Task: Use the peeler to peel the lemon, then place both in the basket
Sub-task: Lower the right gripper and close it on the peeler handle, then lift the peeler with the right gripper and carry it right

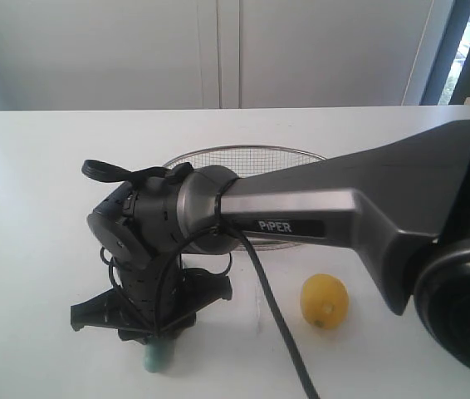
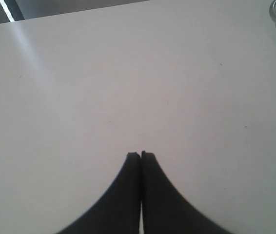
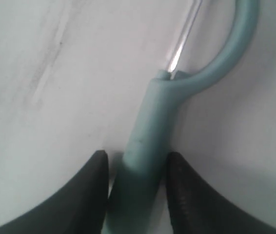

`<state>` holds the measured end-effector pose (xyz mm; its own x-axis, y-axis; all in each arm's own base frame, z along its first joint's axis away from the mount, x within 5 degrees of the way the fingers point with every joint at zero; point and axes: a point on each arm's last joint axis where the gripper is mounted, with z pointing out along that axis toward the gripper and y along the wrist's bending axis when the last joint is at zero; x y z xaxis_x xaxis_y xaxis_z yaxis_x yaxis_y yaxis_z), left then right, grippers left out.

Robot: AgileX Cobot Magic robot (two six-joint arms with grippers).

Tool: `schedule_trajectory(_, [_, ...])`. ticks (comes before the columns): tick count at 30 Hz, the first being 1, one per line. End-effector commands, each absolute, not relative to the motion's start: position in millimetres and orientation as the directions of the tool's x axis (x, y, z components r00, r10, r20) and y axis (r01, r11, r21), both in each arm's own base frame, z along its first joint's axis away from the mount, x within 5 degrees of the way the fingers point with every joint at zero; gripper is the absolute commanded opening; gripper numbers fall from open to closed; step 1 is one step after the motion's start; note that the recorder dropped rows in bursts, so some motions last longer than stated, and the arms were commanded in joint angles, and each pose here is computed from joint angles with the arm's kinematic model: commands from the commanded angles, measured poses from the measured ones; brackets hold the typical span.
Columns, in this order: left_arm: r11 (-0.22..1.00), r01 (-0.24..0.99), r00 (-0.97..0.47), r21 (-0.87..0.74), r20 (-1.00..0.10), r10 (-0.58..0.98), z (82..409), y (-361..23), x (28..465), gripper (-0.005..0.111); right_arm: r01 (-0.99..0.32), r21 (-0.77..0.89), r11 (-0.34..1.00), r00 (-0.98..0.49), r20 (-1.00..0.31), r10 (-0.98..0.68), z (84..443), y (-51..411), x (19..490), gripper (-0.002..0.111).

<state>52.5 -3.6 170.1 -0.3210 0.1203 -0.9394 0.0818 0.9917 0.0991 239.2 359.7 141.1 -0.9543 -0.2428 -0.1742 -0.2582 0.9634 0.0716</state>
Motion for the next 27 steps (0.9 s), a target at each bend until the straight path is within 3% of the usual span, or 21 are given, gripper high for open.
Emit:
schedule_trajectory(1, [0.992,0.087,-0.317,0.091,-0.941,0.115,169,-4,52,0.000,-0.236,0.073,0.969,-0.960,-0.174,-0.220,142,359,241,0.028])
schedule_trajectory(12, [0.992,0.087,-0.317,0.091,-0.941,0.115,169,-4,52,0.000,-0.281,0.070,0.957,-0.947,-0.185,-0.264,160,355,239,0.011])
schedule_trajectory(17, [0.992,0.087,-0.317,0.091,-0.941,0.115,169,-4,52,0.000,-0.321,0.111,0.940,-0.926,-0.247,-0.287,190,353,237,0.005])
schedule_trajectory(27, [0.992,0.087,-0.317,0.091,-0.941,0.115,169,-4,52,0.000,-0.436,0.147,0.888,-0.856,-0.373,-0.358,267,332,224,0.005])
